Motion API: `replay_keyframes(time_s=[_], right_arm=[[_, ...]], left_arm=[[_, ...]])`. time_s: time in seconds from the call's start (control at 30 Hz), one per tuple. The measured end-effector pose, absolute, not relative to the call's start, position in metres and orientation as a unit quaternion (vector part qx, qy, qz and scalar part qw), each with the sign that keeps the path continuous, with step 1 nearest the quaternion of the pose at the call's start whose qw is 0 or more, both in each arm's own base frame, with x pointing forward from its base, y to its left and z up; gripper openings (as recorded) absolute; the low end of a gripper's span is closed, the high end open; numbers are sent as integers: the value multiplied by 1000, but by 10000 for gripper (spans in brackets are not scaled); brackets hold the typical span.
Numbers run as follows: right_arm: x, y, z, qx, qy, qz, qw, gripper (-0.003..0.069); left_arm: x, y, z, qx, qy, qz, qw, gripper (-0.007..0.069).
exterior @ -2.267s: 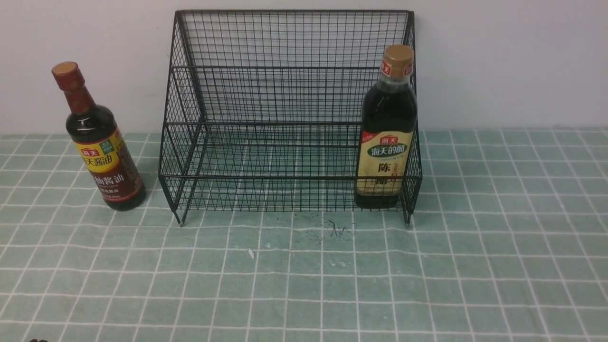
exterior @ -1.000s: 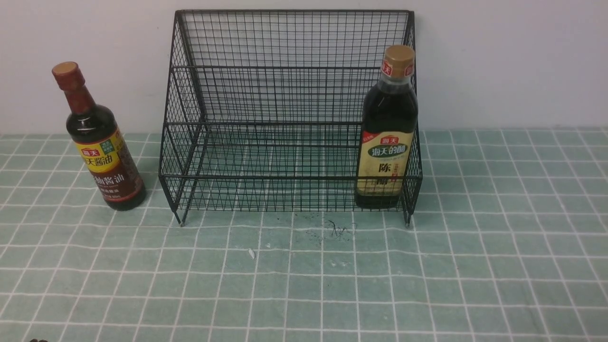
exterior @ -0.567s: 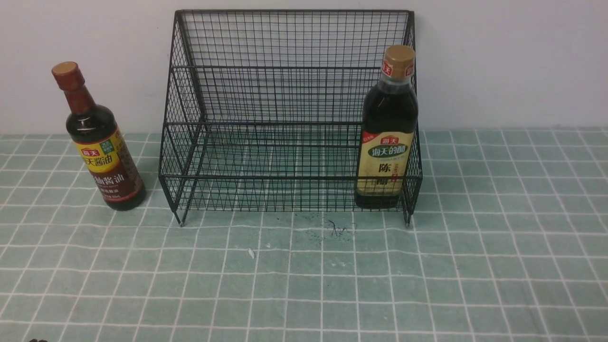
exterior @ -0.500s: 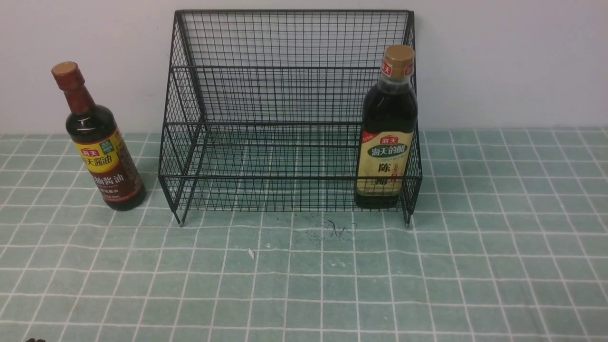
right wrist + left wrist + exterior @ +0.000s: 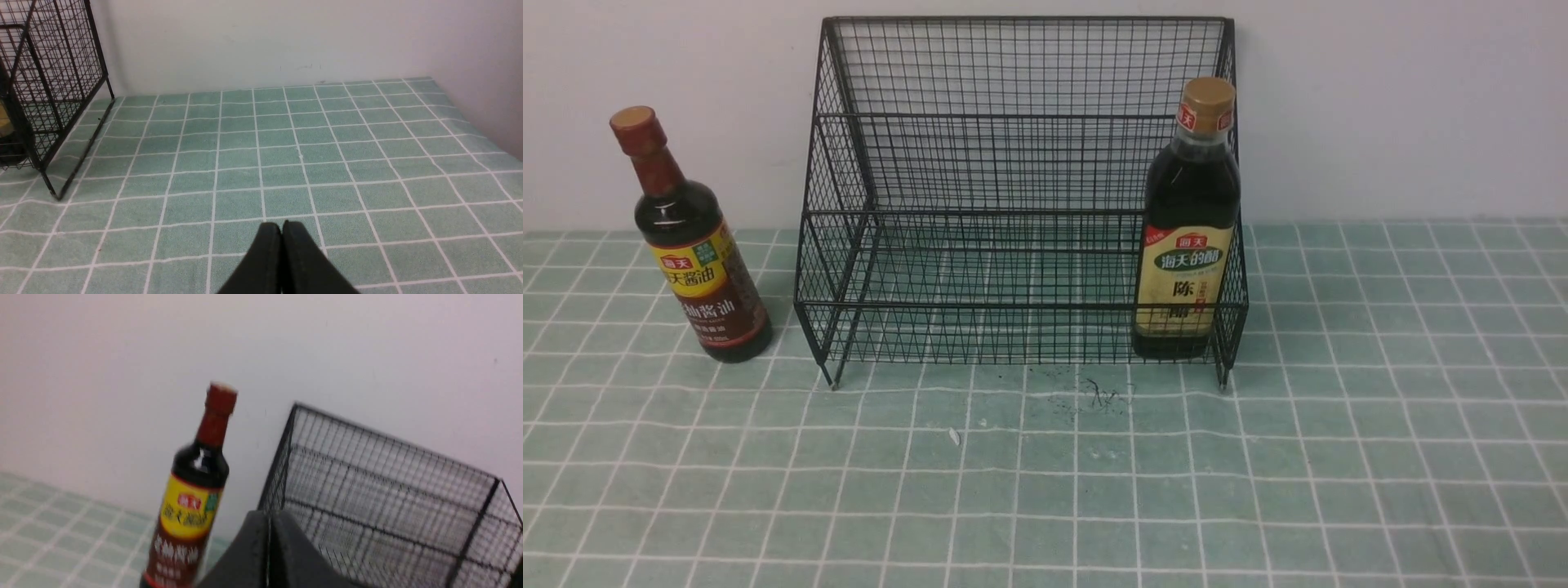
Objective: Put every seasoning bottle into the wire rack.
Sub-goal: Use the left arm to grab the condiment bottle closest to it
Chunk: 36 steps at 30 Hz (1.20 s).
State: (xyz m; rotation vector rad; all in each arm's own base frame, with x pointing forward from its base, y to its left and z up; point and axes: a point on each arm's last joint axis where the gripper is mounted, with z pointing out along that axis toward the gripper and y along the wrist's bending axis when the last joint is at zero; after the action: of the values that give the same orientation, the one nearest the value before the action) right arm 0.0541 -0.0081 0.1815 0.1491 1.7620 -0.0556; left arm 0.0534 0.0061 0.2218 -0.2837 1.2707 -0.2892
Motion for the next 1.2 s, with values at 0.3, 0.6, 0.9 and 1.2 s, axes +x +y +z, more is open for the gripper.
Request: replay_keyframes(time_s=[0.3, 0.6, 0.9, 1.2], right_arm=[[54, -8, 182, 65, 771, -24, 634, -15], [54, -8, 182, 65, 771, -24, 634, -15], [54, -8, 182, 65, 771, -24, 634, -15], [54, -8, 182, 65, 771, -24, 634, -15]], left_arm=[[52, 13, 263, -129, 514, -88, 844, 3], [124, 4, 299, -71, 637, -37, 766, 231], [219, 3, 308, -76, 676, -10, 733, 494], [294, 2, 296, -83, 706, 8, 703, 521]])
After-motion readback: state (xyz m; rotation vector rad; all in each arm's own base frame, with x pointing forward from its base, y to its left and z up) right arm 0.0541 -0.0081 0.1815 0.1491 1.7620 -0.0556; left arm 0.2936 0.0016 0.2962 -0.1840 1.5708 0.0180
